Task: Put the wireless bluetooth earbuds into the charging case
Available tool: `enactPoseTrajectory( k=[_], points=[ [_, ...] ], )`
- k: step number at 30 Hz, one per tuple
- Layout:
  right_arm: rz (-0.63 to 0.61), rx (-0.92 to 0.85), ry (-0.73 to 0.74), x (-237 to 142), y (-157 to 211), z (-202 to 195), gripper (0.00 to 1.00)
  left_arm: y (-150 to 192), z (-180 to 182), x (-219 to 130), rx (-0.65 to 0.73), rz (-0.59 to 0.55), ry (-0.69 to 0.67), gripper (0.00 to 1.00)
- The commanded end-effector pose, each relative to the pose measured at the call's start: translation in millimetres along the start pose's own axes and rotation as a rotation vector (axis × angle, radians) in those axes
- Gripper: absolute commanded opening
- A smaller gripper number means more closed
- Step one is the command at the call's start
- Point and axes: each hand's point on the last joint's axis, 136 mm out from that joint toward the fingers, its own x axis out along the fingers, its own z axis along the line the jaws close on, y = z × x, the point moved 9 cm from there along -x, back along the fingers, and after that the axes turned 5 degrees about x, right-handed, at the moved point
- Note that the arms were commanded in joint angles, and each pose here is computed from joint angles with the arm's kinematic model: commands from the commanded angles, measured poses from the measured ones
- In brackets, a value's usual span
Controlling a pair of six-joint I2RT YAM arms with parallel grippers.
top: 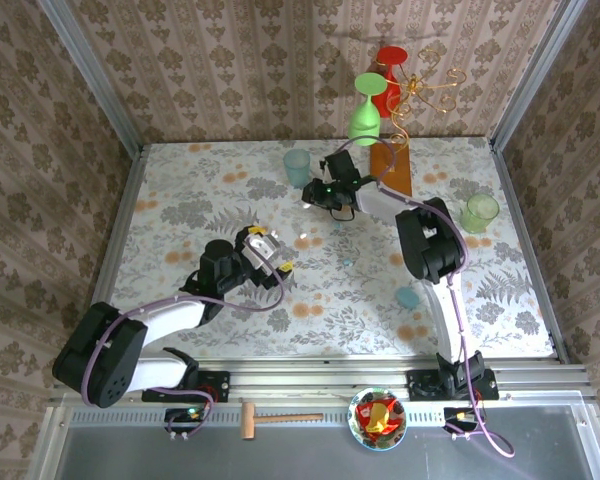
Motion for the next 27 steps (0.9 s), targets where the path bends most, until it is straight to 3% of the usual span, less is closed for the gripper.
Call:
enactPoseTrajectory(
  k=[1, 4, 7, 9, 13, 22, 27],
  points=[
    [-0.021, 0.051, -0.029, 7, -12, 1, 0.3, -13, 9, 0, -0.02, 0.002, -0.04, 1.0],
    [-0.031, 0.03, 0.005, 7, -14, -3, 0.38, -15, 14, 0, -0.082, 0.02, -0.085, 1.0],
    [-0.043, -0.022, 0.024, -5, -16, -1, 0.53, -16, 22, -2, -0.176, 0.067, -0.152, 1.0],
    [-0.08, -0.074, 0.032, -20, -16, 3, 0.64, -17, 29, -6, -0.229, 0.11, -0.201, 1.0],
    [-0.141, -0.176, 0.029, -58, -11, 14, 0.76, -16, 44, -22, -0.367, 0.18, -0.335, 1.0],
    [-0.139, -0.363, -0.042, -110, 31, 39, 0.82, 13, 72, -84, -0.696, 0.463, -0.652, 1.0],
    [-0.106, -0.415, -0.095, -121, 48, 52, 0.82, 44, 76, -97, -0.789, 0.661, -0.713, 0.99]
  ],
)
